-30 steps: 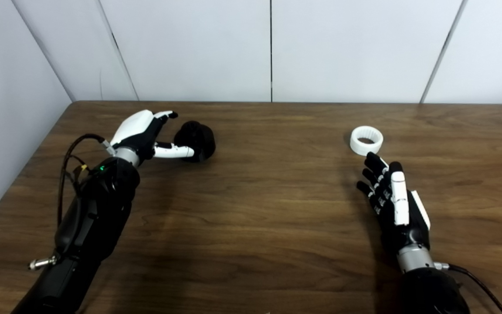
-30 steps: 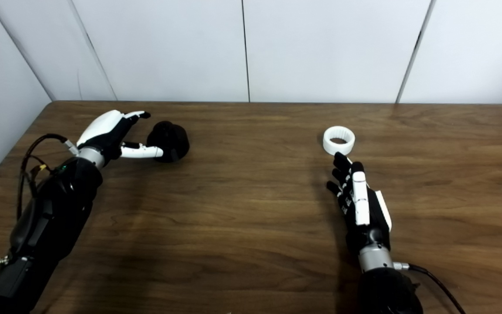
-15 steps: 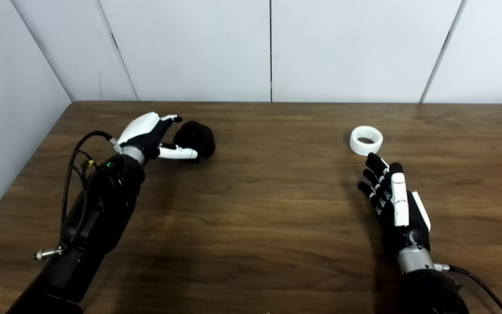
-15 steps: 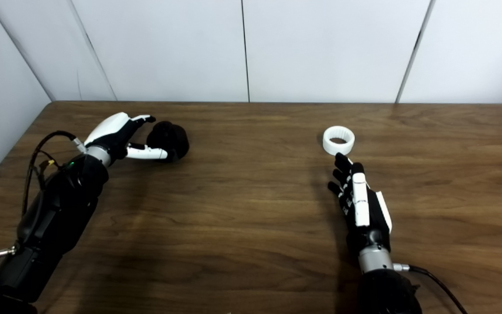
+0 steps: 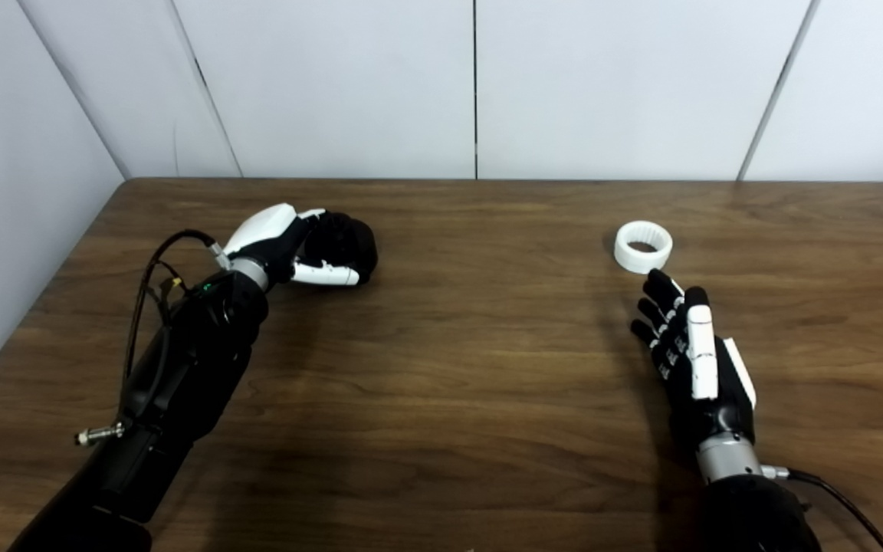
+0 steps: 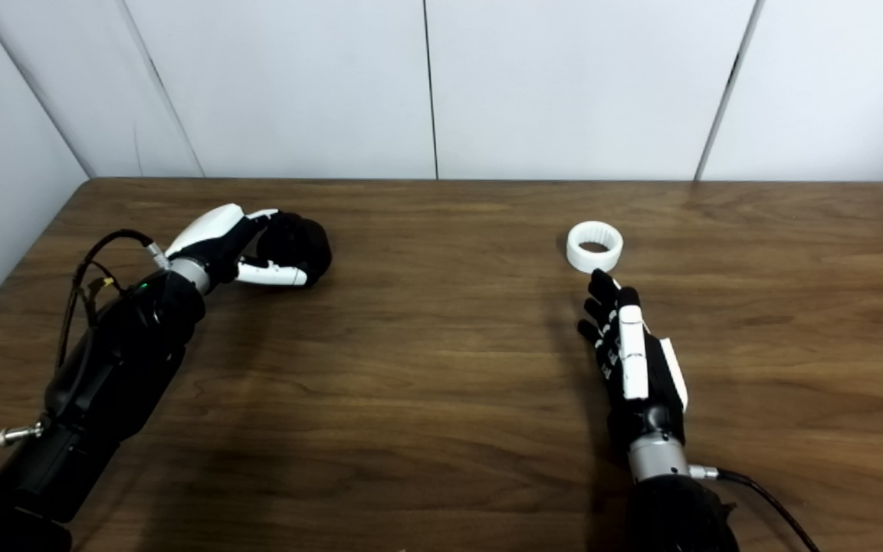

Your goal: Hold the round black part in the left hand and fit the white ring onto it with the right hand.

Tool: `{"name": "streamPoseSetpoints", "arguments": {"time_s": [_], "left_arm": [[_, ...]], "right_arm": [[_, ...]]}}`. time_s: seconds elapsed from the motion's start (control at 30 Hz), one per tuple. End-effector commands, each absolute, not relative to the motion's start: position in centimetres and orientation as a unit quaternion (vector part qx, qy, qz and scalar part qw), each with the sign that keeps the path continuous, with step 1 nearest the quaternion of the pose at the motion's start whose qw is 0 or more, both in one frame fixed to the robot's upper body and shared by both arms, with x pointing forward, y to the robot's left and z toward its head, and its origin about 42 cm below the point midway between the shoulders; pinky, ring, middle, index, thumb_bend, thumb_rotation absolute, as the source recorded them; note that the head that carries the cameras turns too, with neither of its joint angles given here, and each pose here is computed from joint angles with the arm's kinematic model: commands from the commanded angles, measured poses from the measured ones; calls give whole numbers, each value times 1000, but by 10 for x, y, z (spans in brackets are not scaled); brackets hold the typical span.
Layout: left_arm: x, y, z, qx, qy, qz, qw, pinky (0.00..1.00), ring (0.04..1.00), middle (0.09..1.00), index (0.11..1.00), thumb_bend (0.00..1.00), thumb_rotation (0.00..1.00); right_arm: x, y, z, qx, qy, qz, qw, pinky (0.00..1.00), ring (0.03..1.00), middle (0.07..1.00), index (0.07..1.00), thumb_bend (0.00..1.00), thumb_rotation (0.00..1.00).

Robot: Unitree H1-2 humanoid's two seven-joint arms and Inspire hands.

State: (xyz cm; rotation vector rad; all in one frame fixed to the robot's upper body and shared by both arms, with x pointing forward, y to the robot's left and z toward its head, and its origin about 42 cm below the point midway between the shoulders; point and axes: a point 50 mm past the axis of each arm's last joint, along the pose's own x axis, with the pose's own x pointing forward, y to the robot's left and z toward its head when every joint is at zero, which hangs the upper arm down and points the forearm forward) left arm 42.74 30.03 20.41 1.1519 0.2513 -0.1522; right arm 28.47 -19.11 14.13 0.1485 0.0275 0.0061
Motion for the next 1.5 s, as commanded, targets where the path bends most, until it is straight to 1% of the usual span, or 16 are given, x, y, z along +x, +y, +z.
{"name": "streamPoseSetpoints", "arguments": {"time_s": [0.0,0.1,0.2,0.3,0.43,0.5,0.67,0.83,1.1,1.23,1.4,1.47], "left_arm": [[441,299,234,556,68,-52,827,855,1000,967,917,1000,533],[440,296,232,557,69,-58,826,867,1000,975,920,1000,548],[440,293,230,556,70,-60,826,875,1000,974,911,1000,535],[439,290,227,552,71,-63,829,880,1000,966,895,1000,523],[439,288,224,554,71,-67,827,880,1000,959,881,981,511],[438,288,223,552,69,-68,828,882,1000,956,875,955,489],[436,289,221,539,72,-69,837,890,1000,952,858,896,397],[433,289,219,536,72,-72,838,886,1000,945,843,864,356],[425,284,216,546,70,-83,831,873,1000,943,842,854,341],[416,279,213,551,53,-85,828,861,1000,937,827,863,326],[403,270,204,546,41,-92,832,862,1000,930,819,864,318],[396,266,201,543,37,-97,834,870,1000,931,821,857,335]], "right_arm": [[287,-189,156,77,-17,6,997,931,945,938,907,553,1000],[287,-189,157,77,-17,5,997,930,949,938,907,551,1000],[286,-190,158,73,-19,3,997,920,939,928,901,551,1000],[286,-192,158,75,-21,5,997,931,945,931,901,553,1000],[285,-193,159,77,-22,5,997,930,947,932,896,554,1000],[285,-193,158,78,-22,5,997,931,950,932,896,557,1000],[285,-194,158,78,-21,8,997,932,951,935,899,563,1000],[285,-196,159,75,-23,8,997,929,942,928,901,551,1000],[286,-197,160,73,-24,9,997,933,950,930,899,559,1000],[286,-197,160,71,-23,10,997,921,936,926,901,564,1000],[287,-198,160,69,-23,11,997,932,941,930,903,575,1000],[287,-198,161,68,-23,11,997,924,937,930,901,579,1000]]}}
